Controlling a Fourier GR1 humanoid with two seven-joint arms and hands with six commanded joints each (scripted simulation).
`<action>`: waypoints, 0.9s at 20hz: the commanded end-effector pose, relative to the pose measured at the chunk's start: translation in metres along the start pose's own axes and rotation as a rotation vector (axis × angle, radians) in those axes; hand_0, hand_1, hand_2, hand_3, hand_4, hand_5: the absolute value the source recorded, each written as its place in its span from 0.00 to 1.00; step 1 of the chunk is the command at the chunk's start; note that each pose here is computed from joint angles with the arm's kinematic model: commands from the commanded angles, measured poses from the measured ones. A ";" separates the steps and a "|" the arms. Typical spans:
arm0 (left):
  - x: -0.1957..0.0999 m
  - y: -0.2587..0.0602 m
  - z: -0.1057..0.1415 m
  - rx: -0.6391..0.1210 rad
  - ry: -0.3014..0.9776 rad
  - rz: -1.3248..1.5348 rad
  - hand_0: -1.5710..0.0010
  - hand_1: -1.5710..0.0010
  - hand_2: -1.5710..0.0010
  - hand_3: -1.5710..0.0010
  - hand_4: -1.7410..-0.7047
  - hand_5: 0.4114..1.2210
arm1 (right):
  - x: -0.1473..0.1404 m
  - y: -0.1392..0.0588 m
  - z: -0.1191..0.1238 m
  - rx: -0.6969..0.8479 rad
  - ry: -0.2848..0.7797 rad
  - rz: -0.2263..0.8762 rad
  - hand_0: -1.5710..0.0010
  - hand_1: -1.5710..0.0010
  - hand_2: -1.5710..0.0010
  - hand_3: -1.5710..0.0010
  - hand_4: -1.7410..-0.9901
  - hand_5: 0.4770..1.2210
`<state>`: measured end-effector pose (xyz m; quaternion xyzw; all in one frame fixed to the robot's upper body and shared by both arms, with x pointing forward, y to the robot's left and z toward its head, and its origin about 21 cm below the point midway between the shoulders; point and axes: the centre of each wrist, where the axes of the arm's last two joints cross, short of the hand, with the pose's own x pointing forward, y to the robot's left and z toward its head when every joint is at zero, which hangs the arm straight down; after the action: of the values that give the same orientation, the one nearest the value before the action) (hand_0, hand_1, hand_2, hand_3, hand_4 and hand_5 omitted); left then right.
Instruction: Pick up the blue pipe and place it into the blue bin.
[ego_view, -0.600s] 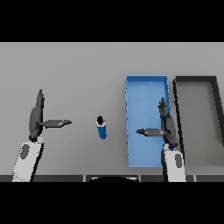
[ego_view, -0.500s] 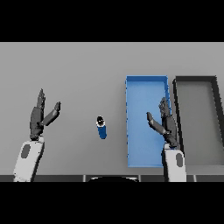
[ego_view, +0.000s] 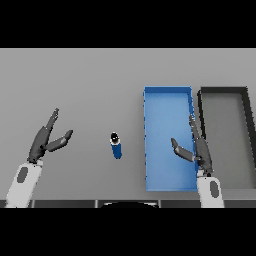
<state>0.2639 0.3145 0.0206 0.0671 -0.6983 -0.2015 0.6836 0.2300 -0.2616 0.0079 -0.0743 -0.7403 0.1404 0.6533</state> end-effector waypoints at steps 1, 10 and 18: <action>0.001 -0.001 0.001 -0.017 -0.005 0.007 1.00 1.00 1.00 1.00 0.75 0.23 | 0.002 0.003 0.002 -0.002 -0.016 -0.007 1.00 1.00 1.00 1.00 0.71 0.20; 0.016 -0.031 0.021 -0.367 -0.011 0.030 1.00 1.00 1.00 1.00 0.62 0.12 | 0.008 -0.003 -0.003 0.013 -0.008 0.021 1.00 1.00 1.00 1.00 0.76 0.19; 0.020 -0.092 0.015 -0.505 0.006 0.020 1.00 1.00 1.00 1.00 0.57 0.05 | 0.008 -0.001 -0.002 0.014 0.006 0.003 1.00 1.00 1.00 1.00 0.70 0.20</action>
<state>0.2316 0.2257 0.0054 -0.1118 -0.6231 -0.3625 0.6840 0.2308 -0.2602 0.0156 -0.0716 -0.7370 0.1460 0.6560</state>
